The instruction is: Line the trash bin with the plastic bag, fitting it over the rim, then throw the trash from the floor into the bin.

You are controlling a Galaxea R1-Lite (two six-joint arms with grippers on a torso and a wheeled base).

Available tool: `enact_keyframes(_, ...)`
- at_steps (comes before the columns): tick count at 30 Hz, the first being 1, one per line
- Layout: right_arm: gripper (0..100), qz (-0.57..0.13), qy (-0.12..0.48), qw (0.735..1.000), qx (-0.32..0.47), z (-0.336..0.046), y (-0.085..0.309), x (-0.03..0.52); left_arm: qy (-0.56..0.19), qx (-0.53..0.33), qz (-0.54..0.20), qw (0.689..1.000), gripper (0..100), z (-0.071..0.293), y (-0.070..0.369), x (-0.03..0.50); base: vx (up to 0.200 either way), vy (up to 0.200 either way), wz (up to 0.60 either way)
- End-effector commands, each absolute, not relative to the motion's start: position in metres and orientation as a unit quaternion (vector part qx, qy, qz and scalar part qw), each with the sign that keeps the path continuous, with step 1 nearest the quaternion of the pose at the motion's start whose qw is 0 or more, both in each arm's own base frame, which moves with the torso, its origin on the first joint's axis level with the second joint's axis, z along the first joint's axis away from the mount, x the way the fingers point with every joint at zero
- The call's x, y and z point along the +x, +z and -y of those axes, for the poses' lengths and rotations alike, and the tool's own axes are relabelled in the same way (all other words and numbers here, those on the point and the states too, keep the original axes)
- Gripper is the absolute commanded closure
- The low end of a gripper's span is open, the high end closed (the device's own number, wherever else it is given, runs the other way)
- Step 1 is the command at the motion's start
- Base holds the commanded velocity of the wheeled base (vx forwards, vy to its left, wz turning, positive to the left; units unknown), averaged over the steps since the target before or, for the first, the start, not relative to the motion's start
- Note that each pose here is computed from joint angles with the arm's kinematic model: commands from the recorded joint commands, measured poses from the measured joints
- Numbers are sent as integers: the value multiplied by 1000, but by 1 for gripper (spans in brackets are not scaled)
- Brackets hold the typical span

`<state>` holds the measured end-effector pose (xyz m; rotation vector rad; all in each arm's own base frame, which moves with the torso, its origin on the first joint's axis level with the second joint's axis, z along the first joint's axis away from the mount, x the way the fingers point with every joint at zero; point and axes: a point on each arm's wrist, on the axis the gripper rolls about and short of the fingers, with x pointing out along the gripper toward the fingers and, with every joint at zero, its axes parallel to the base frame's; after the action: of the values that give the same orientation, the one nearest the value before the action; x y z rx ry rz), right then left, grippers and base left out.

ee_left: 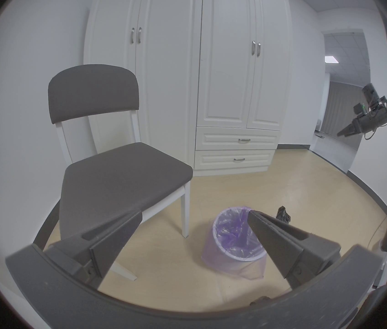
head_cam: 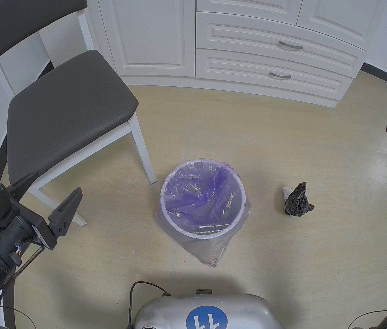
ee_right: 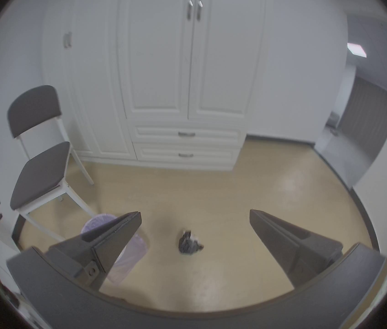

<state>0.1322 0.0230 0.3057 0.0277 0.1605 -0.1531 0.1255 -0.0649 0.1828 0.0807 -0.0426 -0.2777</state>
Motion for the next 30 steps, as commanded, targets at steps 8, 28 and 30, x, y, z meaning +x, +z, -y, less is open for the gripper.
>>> enact_keyframes(8, 0, -301, -122, 938, 120, -24, 247, 290, -111, 34, 39, 992, 0, 65, 194, 129, 0, 0, 0)
enact_keyframes(28, 0, -435, -101, 887, 115, 21, 99, 409, -116, 44, 16, 992, 0, 68, 184, 132, 0, 0, 0)
enact_keyframes(30, 0, -435, -88, 887, 126, 25, 91, 412, -116, 45, 15, 992, 0, 69, 184, 133, 0, 0, 0)
